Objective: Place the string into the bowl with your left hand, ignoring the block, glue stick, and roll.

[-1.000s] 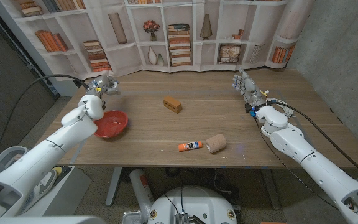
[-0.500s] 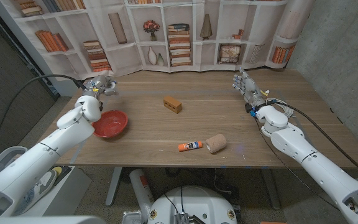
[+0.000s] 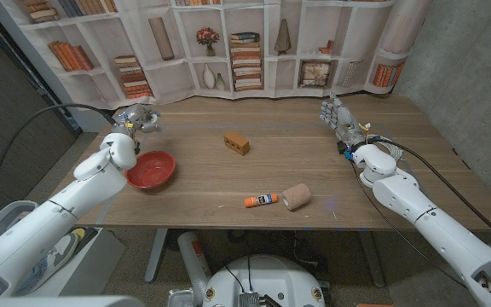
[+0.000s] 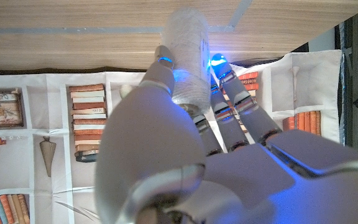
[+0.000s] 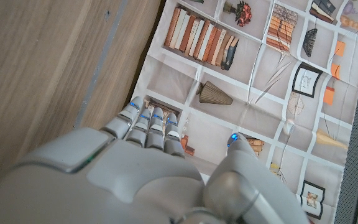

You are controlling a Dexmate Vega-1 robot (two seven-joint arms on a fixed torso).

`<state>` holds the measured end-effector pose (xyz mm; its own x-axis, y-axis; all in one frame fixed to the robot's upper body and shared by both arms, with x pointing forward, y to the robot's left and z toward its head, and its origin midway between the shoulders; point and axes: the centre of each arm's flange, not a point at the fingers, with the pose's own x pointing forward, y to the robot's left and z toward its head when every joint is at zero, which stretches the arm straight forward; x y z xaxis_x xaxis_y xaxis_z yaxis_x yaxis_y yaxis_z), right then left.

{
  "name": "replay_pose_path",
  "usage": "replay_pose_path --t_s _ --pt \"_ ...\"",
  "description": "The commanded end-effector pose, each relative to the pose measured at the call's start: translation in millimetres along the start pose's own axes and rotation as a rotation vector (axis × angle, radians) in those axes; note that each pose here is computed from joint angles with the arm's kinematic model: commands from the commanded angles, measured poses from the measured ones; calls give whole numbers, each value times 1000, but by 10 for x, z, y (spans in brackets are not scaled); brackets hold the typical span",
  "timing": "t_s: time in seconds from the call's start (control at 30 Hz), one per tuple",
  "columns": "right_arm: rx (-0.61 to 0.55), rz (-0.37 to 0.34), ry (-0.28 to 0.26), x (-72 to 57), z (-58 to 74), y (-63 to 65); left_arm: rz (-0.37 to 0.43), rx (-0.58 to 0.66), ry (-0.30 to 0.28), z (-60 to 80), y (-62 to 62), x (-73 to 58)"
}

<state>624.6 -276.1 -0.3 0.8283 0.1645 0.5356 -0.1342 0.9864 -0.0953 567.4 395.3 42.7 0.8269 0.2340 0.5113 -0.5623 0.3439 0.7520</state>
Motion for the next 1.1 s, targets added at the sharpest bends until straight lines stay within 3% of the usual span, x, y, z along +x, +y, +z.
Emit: replay_pose_path --t_s 0.03,1.1 --pt "6 1 -11 5 -12 -16 7 -14 -3 -4 76 -170" --pt "8 13 -38 -86 24 -134 -3 -16 -24 124 106 -633"
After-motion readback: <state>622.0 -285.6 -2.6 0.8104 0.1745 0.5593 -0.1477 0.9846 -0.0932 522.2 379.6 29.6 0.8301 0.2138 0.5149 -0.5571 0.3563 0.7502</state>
